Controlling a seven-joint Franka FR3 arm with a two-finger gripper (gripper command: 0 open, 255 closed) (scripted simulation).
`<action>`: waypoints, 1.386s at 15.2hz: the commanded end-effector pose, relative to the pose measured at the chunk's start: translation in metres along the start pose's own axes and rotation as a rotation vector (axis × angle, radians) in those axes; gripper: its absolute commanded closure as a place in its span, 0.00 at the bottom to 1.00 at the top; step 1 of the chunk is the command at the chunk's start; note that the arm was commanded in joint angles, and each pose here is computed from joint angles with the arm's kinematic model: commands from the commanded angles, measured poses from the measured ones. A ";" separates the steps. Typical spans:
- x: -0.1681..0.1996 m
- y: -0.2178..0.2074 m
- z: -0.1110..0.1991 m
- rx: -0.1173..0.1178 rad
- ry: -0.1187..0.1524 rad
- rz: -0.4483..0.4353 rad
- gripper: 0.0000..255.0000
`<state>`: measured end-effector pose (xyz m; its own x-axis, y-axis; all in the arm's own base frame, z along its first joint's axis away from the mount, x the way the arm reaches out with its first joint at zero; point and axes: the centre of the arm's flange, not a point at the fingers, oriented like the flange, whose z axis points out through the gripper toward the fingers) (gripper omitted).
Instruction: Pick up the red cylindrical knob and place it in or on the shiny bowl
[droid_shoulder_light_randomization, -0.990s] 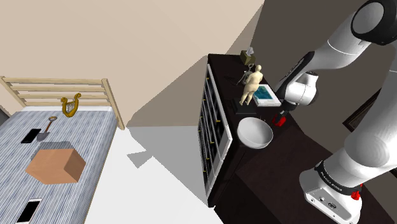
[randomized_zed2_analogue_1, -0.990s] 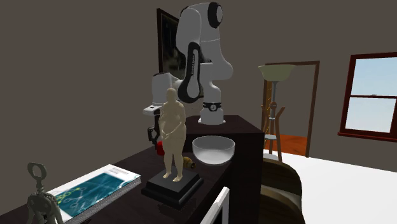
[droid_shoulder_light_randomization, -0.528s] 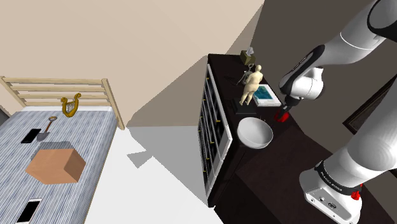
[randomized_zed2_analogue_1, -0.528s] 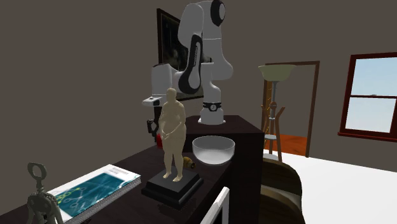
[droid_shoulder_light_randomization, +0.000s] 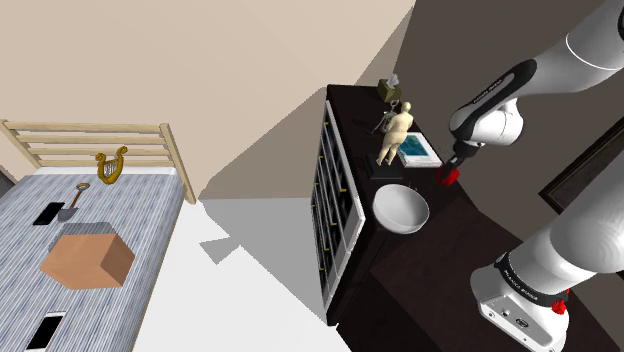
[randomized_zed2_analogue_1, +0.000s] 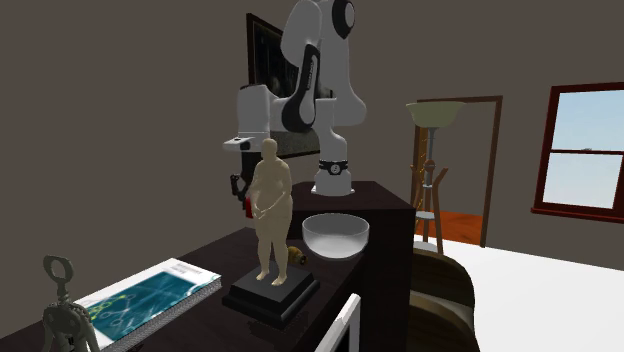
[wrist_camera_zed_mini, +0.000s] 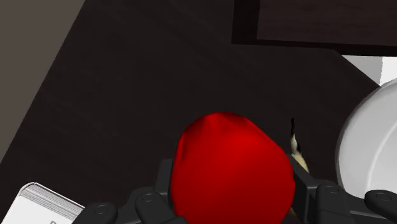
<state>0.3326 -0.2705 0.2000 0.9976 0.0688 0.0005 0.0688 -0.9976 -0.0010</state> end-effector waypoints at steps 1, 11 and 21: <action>-0.001 0.000 -0.011 0.000 -0.001 0.000 1.00; 0.010 -0.052 -0.038 0.000 -0.001 0.000 1.00; 0.037 -0.181 -0.038 0.000 -0.001 0.000 1.00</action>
<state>0.3537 -0.1032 0.2362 0.9975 0.0709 -0.0002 0.0709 -0.9975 -0.0013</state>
